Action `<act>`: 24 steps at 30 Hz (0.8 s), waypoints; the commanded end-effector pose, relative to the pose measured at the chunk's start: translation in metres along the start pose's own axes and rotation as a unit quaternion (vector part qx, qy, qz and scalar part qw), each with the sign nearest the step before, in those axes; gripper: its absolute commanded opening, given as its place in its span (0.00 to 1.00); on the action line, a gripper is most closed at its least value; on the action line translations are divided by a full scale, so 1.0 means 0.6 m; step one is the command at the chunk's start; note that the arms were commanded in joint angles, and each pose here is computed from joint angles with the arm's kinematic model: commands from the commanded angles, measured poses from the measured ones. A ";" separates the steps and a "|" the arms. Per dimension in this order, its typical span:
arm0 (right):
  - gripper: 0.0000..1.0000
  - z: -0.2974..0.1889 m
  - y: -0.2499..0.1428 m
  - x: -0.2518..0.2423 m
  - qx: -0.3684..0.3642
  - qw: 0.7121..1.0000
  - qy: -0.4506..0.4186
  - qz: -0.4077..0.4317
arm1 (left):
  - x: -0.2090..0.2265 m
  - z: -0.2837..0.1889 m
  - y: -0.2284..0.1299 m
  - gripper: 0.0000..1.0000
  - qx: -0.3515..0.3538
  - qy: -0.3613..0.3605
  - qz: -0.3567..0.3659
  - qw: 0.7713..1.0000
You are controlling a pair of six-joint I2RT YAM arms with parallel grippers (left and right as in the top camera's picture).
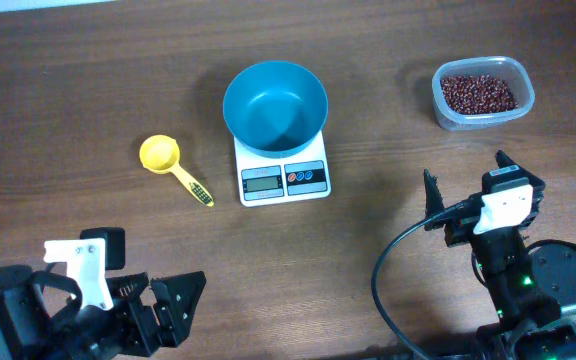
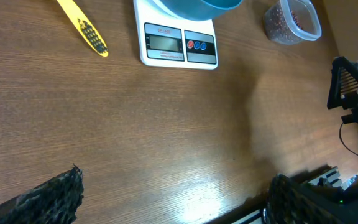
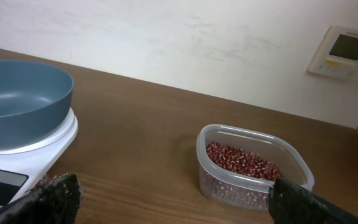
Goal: Scoop item into bowl and weigh 50g on scale
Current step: 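Move the left gripper toward the yellow scoop on the table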
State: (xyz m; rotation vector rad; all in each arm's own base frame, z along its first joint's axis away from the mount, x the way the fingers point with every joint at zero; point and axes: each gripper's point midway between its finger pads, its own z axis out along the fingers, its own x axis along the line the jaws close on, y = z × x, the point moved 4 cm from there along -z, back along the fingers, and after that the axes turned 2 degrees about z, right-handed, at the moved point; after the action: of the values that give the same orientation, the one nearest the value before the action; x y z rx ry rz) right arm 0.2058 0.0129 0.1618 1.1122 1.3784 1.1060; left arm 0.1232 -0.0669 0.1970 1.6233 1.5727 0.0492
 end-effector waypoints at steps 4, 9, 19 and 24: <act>0.98 0.001 -0.007 0.004 0.006 1.000 0.004 0.000 | 0.007 -0.007 0.013 0.99 -0.018 0.026 -0.006 0.999; 0.99 0.001 -0.007 0.004 0.006 1.000 0.004 0.000 | 0.033 -0.004 0.020 0.99 -0.006 0.082 -0.047 0.996; 0.99 0.001 -0.007 0.004 0.006 1.000 0.004 0.000 | 0.053 -0.036 0.120 0.98 0.091 0.205 -0.095 0.970; 0.99 0.001 -0.007 0.004 0.006 1.000 0.004 0.000 | 0.046 -0.045 0.146 0.99 0.101 0.213 -0.107 0.966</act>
State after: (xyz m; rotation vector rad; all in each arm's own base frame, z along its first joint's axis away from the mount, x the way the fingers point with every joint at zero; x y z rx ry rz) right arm 0.2059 0.0132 0.1613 1.1132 1.3820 1.1057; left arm 0.1813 -0.0197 0.2455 1.6915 2.0995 0.1121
